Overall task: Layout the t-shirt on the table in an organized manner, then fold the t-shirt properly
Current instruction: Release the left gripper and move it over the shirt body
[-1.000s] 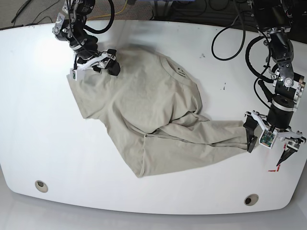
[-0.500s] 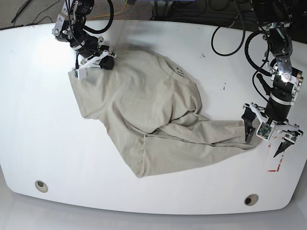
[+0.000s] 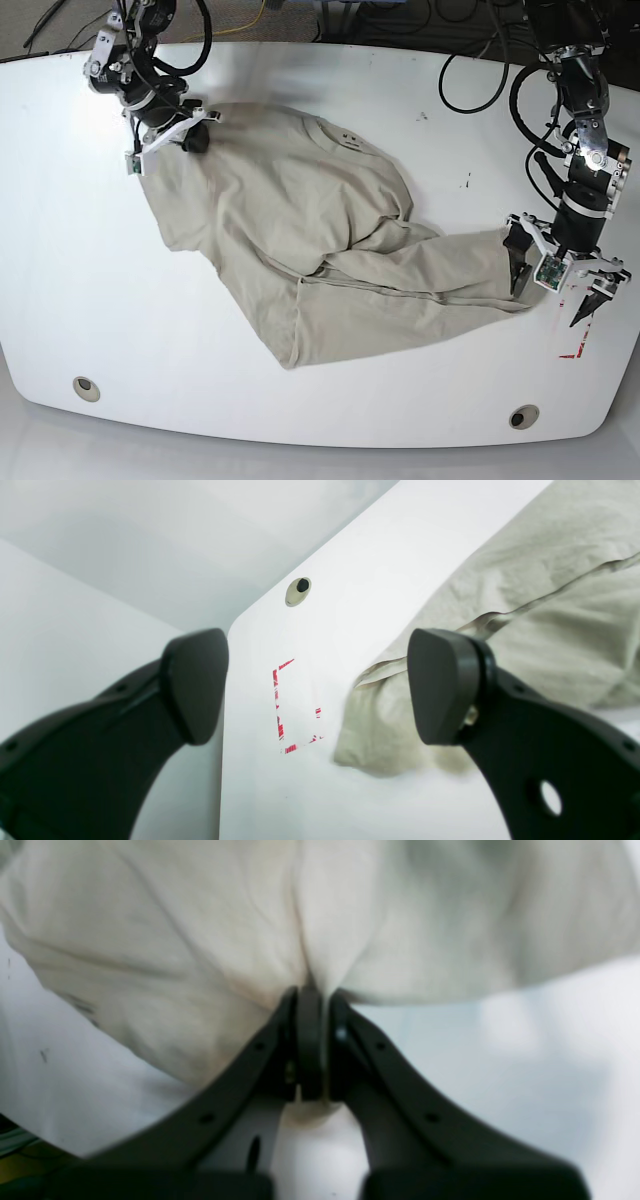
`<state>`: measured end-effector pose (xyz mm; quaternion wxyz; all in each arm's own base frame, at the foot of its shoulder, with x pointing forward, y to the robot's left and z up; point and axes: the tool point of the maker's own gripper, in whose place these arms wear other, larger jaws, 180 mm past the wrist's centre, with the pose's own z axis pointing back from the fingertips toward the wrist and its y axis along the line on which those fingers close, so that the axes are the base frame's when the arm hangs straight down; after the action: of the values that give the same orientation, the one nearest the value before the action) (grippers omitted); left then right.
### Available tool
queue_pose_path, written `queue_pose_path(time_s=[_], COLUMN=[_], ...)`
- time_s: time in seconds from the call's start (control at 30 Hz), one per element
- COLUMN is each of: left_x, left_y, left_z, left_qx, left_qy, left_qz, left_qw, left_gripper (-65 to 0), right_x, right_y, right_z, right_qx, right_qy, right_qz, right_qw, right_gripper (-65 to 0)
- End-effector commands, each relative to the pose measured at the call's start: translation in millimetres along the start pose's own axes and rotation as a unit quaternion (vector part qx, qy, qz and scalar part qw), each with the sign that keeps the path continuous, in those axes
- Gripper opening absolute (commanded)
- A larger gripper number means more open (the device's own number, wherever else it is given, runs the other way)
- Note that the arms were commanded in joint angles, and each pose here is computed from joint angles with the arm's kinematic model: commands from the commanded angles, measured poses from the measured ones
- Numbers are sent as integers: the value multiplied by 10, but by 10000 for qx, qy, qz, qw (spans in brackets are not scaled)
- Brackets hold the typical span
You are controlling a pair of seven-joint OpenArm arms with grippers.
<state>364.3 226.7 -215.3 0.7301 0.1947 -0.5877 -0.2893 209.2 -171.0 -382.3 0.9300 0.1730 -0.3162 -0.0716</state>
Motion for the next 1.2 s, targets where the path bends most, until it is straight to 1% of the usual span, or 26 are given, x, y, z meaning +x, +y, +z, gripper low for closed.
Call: queue_pose_path(time_s=[0.0,0.27,0.4,0.57,0.73,0.9,1.17], left_x=[131,4,-122,-186,-294,-304,-279], left_y=[116,-8,-139,-278,-415,-588,-694], left_z=[13,53,71,99,159,173,169], left_qx=[168,12,-140,-230,-389,-557,-600], left_qy=[-232,-68,88,175,320,339,321], left_qz=[-40,-5,81,272,307,421,612], left_qw=[9996,10000,9998,9992,9983,9970,9958], left_gripper=[-119,-119,-119,-119,-119,-119,-119], right_x=[190,353,466,569,719,850,1177], right_y=[40,-6,6,-14,17,31,-28], right_z=[96,179,211,258,292,342,453], right_qx=[30,123,240,301,421,464,397], right_qy=[-238,-356,-461,-528,-676,-819,-1115], right_qz=[299,509,571,684,774,875,1142], right_qw=[9993,9980,9970,9958,9938,9917,9864], right_gripper=[-650,-650,-650,-650,-650,-650,-650])
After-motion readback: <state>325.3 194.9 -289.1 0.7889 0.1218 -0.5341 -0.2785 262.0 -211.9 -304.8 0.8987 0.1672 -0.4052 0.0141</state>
